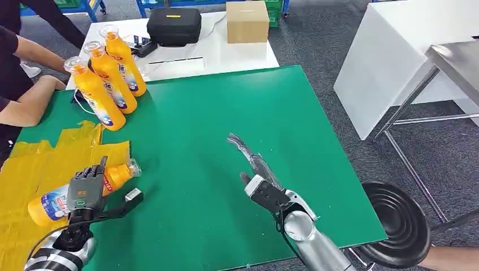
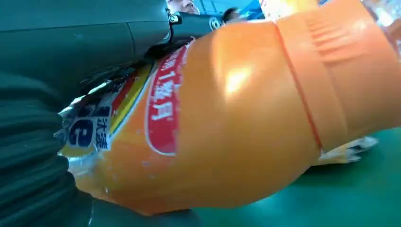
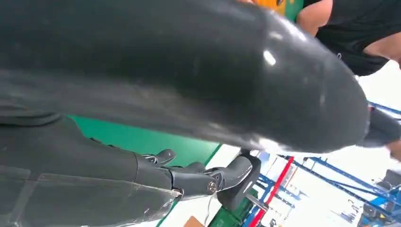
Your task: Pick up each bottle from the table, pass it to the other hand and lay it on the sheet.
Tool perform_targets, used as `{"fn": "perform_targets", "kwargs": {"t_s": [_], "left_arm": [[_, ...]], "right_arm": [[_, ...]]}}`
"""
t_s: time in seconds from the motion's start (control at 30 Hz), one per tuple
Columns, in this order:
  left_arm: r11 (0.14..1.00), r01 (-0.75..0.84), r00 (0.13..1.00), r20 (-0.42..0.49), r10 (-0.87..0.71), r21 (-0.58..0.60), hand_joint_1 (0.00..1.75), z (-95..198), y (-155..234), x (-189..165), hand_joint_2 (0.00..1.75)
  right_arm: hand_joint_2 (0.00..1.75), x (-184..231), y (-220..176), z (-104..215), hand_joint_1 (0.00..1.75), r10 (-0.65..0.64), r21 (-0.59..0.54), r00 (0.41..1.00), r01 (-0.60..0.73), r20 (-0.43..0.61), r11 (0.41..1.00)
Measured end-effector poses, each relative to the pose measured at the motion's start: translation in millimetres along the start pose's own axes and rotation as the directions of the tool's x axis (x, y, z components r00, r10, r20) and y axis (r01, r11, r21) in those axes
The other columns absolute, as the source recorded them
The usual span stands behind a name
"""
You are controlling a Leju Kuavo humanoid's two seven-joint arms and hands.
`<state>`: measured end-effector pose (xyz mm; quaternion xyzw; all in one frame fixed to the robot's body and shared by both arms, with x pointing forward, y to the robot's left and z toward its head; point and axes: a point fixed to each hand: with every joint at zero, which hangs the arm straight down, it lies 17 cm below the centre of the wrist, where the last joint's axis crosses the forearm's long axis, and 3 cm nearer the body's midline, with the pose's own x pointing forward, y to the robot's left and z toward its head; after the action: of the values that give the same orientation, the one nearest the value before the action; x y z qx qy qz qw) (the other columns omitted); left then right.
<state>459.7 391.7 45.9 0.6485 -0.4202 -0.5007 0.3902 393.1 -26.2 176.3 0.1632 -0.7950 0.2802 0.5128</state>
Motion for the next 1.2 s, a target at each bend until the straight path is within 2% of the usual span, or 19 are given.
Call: {"fn": "perform_targets", "kwargs": {"t_s": [0.27,0.47,0.57,0.6,0.7,0.77,0.8,0.83,0.87,0.9,0.93,0.97,1.0,1.07,1.2], "left_arm": [[1.0,0.006,0.998,0.067,-0.005,-0.014,0.0,-3.3,-4.6,3.1,1.75],[1.0,0.005,0.998,0.067,-0.004,-0.015,0.0,-4.1,-5.0,0.3,1.75],[1.0,-0.005,0.994,0.111,0.006,-0.011,0.0,-4.2,-3.8,5.9,1.75],[1.0,-0.028,0.99,0.142,0.026,0.011,0.0,-3.5,1.2,11.7,0.0],[0.987,-0.12,0.982,0.156,0.104,0.102,0.0,8.4,29.3,21.8,0.0],[0.937,-0.31,0.94,0.199,0.277,0.16,0.0,12.2,65.7,42.9,0.0],[0.88,-0.444,0.886,0.229,0.403,0.166,0.0,14.4,81.4,54.8,0.0],[0.779,-0.607,0.788,0.245,0.565,0.154,0.0,18.0,95.2,62.0,0.0],[0.617,-0.776,0.628,0.249,0.738,0.129,0.0,21.3,110.8,66.9,0.0],[0.466,-0.878,0.477,0.26,0.84,0.106,0.0,27.1,125.2,72.2,0.0],[0.276,-0.957,0.29,0.286,0.913,0.089,0.0,33.7,149.8,80.0,0.0],[0.139,-0.988,0.154,0.319,0.935,0.068,0.0,41.8,172.7,85.4,0.0],[0.061,-0.997,0.072,0.347,0.935,0.042,0.0,51.0,190.6,94.1,0.0],[0.004,-1.0,-0.009,0.408,0.913,-0.03,0.0,73.0,223.4,114.2,0.0],[-0.124,-0.981,-0.177,0.44,0.88,-0.147,0.0,107.1,261.7,139.5,0.0]], "right_arm": [[0.0,-0.5,3.3,-2.4,0.0,-0.004,0.006,1.0,0.004,-0.001,1.0],[0.0,-1.4,3.9,-2.3,0.0,-0.004,0.007,1.0,0.004,-0.004,1.0],[0.0,-1.9,4.3,-2.2,0.0,-0.003,0.008,1.0,0.003,-0.006,1.0],[0.0,-1.9,4.4,-2.2,0.0,-0.003,0.009,1.0,0.003,-0.006,1.0],[0.0,-3.7,4.2,-0.8,0.0,0.004,0.003,1.0,-0.004,-0.011,1.0],[0.0,-8.6,0.9,2.6,0.0,0.069,-0.026,0.997,-0.069,-0.018,0.997],[0.0,-10.8,-1.2,4.6,0.0,0.128,-0.052,0.991,-0.129,-0.022,0.99],[0.0,-9.6,-2.7,6.4,0.0,0.206,-0.093,0.978,-0.207,-0.021,0.974],[0.0,-4.1,-3.9,7.4,0.0,0.265,-0.141,0.964,-0.264,-0.017,0.954],[0.0,1.9,-3.0,9.2,0.0,0.3,-0.181,0.954,-0.297,-0.013,0.938],[0.0,10.5,-2.2,10.2,0.0,0.331,-0.226,0.944,-0.324,-0.007,0.919],[0.0,17.4,-0.3,11.1,0.0,0.351,-0.256,0.936,-0.34,-0.003,0.905],[0.0,22.7,1.9,11.9,0.0,0.358,-0.273,0.934,-0.344,0.002,0.898],[0.0,34.0,4.6,14.0,0.0,0.359,-0.309,0.933,-0.337,0.015,0.889],[0.0,49.4,9.2,16.3,0.0,0.346,-0.344,0.938,-0.311,0.041,0.886]]}}
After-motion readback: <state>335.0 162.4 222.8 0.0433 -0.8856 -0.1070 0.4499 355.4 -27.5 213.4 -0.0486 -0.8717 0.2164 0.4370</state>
